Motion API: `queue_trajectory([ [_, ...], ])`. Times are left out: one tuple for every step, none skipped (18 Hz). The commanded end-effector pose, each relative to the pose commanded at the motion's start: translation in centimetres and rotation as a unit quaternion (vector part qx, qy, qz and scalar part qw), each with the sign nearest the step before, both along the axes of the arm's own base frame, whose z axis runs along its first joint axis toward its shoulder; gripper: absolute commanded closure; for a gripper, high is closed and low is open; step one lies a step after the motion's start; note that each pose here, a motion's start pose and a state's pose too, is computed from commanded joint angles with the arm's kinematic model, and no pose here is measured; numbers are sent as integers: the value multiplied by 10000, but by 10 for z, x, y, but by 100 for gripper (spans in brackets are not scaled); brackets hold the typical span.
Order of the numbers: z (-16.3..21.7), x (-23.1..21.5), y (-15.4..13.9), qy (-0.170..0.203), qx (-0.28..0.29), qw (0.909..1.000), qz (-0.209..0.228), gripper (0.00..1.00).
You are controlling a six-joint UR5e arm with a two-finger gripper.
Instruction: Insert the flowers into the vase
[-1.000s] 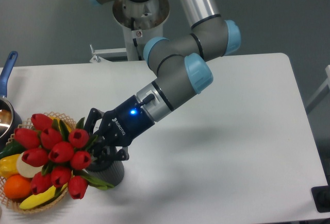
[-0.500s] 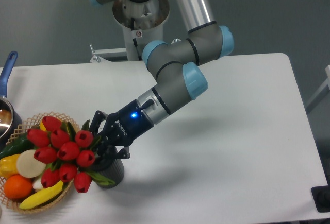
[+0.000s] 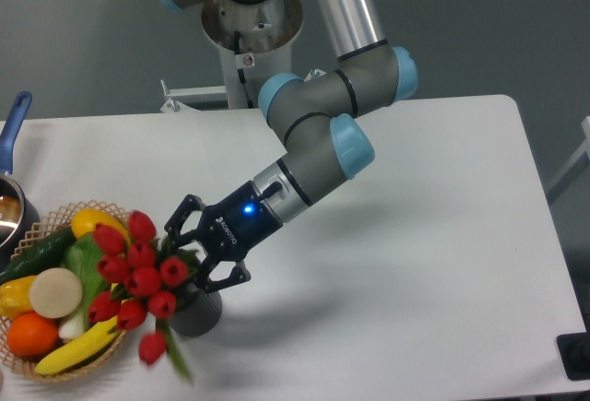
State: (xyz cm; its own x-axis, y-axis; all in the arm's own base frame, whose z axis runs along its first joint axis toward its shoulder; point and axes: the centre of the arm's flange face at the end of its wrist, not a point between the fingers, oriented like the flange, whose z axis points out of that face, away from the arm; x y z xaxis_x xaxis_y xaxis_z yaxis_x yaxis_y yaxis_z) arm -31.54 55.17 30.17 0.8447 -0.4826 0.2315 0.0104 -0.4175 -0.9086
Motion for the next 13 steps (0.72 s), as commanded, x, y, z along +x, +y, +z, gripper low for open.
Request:
queue_trajectory([
  [2,-1,-4,6,5,10000,30,16],
  [3,-1,-5,6,5,10000,38,13],
  [2,-1,-9,-12,-10,10000,61,9],
  [2,-2,-13,-18,-15,10000,92,6],
  [4,-2,-16,-12,-10,9999,122,3],
  [5,-8,-22,-18,-14,9998,194,0],
  [7,-10,-24,-18,-13,9998,220,0],
  [9,-13,-27,-6,-3,9997,258,0],
  [12,-19,-34,6,6,9994,334,0],
  [14,-22,-38,12,11,9993,383,0],
  [16,-28,-46,18,16,9989,467,0],
  [20,-35,-53,49,37,9985,549,0],
  [23,-44,-61,62,47,9978,658,0],
])
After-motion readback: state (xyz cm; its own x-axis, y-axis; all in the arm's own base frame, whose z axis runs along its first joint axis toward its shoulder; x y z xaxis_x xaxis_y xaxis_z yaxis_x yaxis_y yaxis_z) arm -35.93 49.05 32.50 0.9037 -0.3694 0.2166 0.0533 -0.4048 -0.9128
